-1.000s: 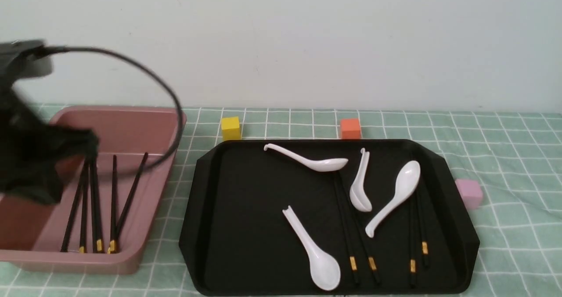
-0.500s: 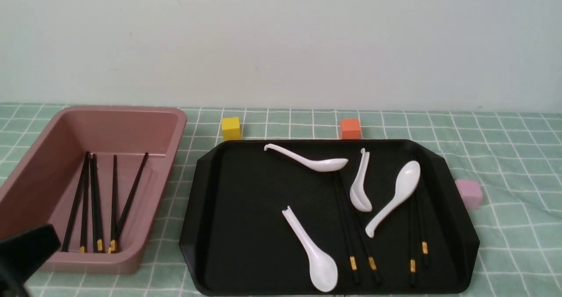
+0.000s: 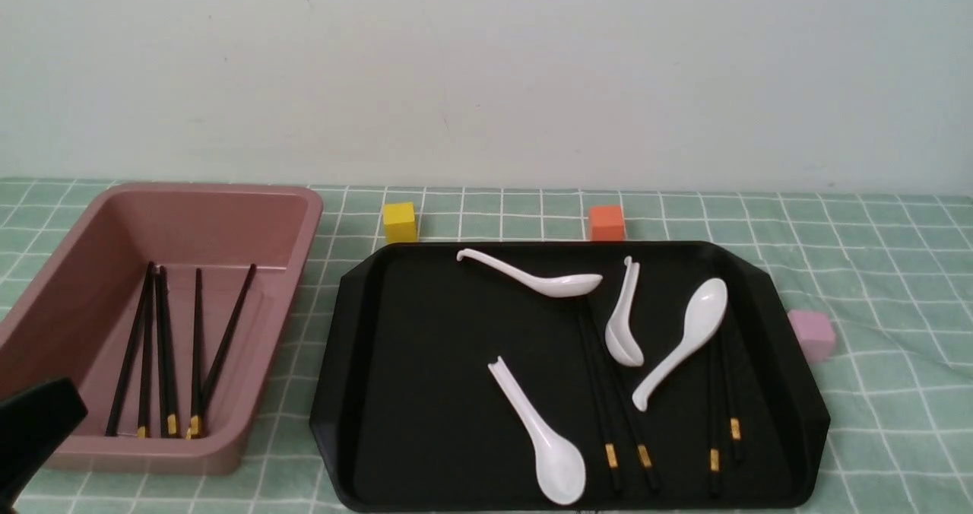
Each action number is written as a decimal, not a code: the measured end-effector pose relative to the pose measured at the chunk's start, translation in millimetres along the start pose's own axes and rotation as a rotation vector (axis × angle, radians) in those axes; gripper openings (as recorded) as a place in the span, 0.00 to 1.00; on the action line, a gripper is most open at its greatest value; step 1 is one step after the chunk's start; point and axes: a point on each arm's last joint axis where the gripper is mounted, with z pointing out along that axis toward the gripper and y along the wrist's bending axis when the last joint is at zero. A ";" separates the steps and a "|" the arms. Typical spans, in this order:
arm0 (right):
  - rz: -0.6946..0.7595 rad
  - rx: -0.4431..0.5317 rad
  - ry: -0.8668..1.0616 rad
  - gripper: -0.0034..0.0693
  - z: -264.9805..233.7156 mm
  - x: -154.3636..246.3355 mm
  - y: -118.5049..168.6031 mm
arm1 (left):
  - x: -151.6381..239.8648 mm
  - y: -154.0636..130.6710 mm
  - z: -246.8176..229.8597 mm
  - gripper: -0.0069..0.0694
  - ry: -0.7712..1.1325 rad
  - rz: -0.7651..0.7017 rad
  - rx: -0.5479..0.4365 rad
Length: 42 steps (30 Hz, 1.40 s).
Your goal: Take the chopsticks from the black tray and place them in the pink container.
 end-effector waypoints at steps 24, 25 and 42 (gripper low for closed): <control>0.000 0.000 0.000 0.38 0.0 0.0 0.0 | 89.5 60.4 -1.3 0.08 -0.128 0.171 -0.131; 0.000 0.000 0.000 0.38 0.0 0.0 0.0 | 89.8 60.6 -1.6 0.08 -0.131 0.174 -0.131; -0.001 0.000 0.000 0.38 0.0 0.0 0.0 | 92.6 67.8 -3.0 0.10 -0.113 0.173 -0.232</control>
